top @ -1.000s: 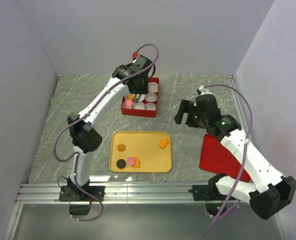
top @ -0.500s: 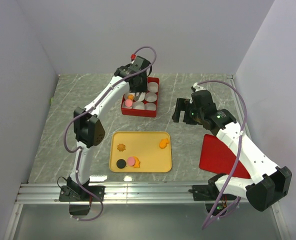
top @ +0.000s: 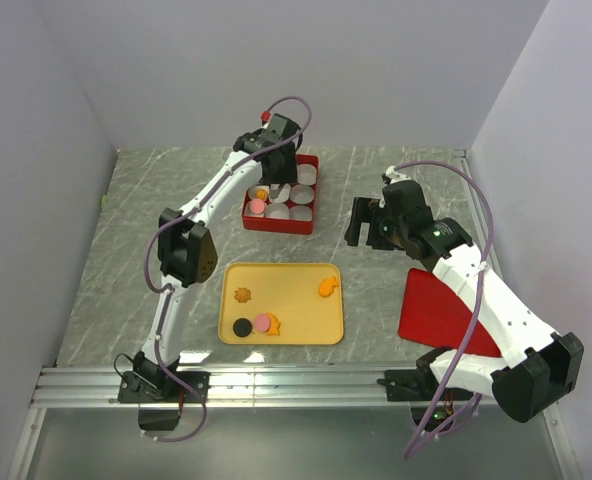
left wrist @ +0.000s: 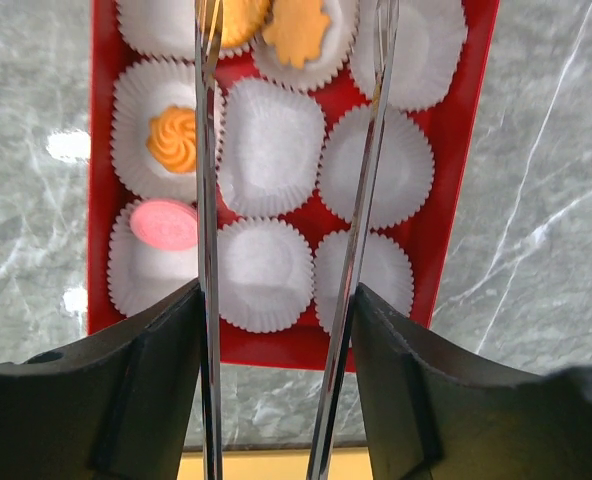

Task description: Pack the cookies

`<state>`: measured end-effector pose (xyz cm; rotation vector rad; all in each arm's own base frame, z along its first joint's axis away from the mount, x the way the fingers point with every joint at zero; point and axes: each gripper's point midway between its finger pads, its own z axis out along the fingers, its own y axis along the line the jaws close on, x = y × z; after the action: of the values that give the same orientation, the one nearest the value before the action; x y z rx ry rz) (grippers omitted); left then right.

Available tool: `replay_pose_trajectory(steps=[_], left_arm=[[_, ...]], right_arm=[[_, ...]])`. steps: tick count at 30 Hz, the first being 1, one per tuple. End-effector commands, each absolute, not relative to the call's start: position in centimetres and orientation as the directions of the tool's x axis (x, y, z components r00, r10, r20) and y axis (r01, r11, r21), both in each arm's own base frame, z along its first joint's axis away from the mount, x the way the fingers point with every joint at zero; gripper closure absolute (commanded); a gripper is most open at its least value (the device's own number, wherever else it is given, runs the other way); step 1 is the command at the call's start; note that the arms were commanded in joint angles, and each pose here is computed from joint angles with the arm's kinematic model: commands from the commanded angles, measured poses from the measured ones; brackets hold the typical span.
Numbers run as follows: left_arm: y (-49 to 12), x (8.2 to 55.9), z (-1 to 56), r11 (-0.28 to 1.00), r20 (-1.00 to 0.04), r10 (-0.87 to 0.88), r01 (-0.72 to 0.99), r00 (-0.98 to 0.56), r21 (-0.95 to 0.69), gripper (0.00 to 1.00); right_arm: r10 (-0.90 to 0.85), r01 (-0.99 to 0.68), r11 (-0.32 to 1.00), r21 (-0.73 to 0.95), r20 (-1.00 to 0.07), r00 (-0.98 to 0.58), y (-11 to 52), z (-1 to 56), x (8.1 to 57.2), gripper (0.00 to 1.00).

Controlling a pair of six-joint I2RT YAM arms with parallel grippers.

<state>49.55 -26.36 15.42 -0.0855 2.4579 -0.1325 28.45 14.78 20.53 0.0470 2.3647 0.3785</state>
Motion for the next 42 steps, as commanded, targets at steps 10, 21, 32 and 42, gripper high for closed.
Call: replay_pose_trajectory(steps=[10, 21, 32, 42], left_arm=[[-24.1, 46.0, 27.4, 0.976, -0.732, -0.161, 0.004, -0.662, -0.218, 0.39], [-19.5, 30.2, 23.4, 0.988, -0.589, -0.107, -0.018, -0.801, -0.155, 0.42], [-14.4, 17.2, 17.1, 0.984, -0.431, -0.156, -0.104, -0.889, -0.142, 0.42], [-14.2, 14.3, 16.3, 0.976, -0.391, -0.171, -0.103, -0.904, -0.190, 0.43]], right_arm=[[0.172, -0.076, 0.944, 0.322, -0.673, -0.719, 15.0, 21.6, 28.4, 0.00], [0.230, -0.050, 0.918, 0.394, -0.629, -0.742, 15.4, 19.7, 26.6, 0.00], [0.251, -0.043, 0.903, 0.427, -0.608, -0.753, 15.4, 18.6, 25.0, 0.00], [0.276, -0.024, 0.901, 0.434, -0.614, -0.740, 14.7, 18.7, 24.3, 0.01]])
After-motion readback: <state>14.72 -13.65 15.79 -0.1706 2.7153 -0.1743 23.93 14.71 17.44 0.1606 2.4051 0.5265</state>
